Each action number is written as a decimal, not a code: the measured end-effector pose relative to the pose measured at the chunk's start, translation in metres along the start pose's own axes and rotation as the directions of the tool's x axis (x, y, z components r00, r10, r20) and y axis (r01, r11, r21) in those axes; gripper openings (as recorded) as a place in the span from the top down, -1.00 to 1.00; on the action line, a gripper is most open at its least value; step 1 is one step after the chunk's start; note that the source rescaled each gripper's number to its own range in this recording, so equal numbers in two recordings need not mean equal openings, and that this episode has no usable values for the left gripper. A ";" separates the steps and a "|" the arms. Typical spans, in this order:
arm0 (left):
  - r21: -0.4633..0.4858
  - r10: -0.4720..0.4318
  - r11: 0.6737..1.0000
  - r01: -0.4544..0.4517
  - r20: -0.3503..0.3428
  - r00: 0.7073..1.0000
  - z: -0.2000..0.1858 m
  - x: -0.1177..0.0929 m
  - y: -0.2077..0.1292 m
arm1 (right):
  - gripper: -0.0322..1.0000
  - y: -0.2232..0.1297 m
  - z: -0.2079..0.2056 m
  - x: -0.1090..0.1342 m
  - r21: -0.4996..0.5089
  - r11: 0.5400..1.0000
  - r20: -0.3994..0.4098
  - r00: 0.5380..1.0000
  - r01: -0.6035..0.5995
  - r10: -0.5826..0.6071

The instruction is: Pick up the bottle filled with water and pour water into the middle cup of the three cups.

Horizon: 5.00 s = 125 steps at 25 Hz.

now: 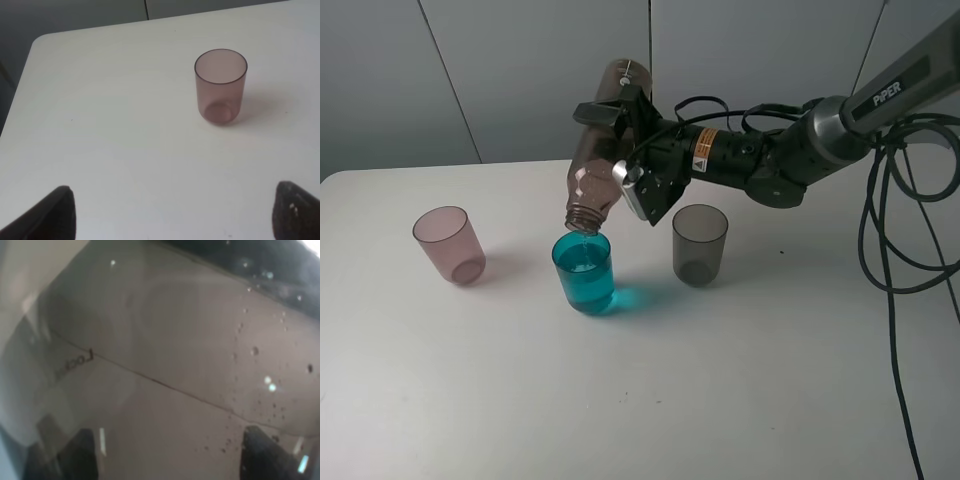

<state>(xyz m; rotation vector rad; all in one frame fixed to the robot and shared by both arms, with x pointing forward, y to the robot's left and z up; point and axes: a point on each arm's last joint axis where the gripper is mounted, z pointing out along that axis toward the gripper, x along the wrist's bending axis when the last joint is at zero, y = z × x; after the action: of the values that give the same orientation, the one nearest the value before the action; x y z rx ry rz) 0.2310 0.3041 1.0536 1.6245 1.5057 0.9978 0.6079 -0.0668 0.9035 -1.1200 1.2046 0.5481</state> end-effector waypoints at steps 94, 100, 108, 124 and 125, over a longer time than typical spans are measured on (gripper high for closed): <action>0.000 0.000 1.000 0.000 0.000 1.000 0.000 0.000 0.000 | -0.99 -0.059 -0.206 -0.002 0.293 -0.508 0.672 -0.203 -0.810 0.712; 0.000 0.000 1.000 0.000 0.000 1.000 0.000 0.000 0.000 | -0.99 -0.067 -0.238 -0.111 0.198 -0.431 0.766 -0.135 -0.880 0.629; 0.000 0.000 1.000 0.000 0.000 1.000 0.000 0.000 0.000 | -0.99 -0.032 -0.281 -0.217 0.164 -0.487 0.862 -0.115 -0.858 0.493; 0.000 0.000 1.000 0.000 0.000 1.000 0.000 0.000 0.000 | -0.99 0.107 -0.359 -0.257 0.388 -0.715 0.769 -0.224 -0.582 0.599; 0.000 0.000 1.000 0.000 0.000 1.000 0.000 0.000 0.000 | -0.99 0.113 -0.363 -0.258 0.385 -0.715 0.766 -0.229 -0.584 0.600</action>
<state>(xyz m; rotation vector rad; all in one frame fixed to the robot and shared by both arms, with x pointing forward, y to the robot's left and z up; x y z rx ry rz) 0.2310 0.3041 1.0536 1.6247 1.5055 0.9979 0.2672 -0.2915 1.1151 1.4540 1.8914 0.8873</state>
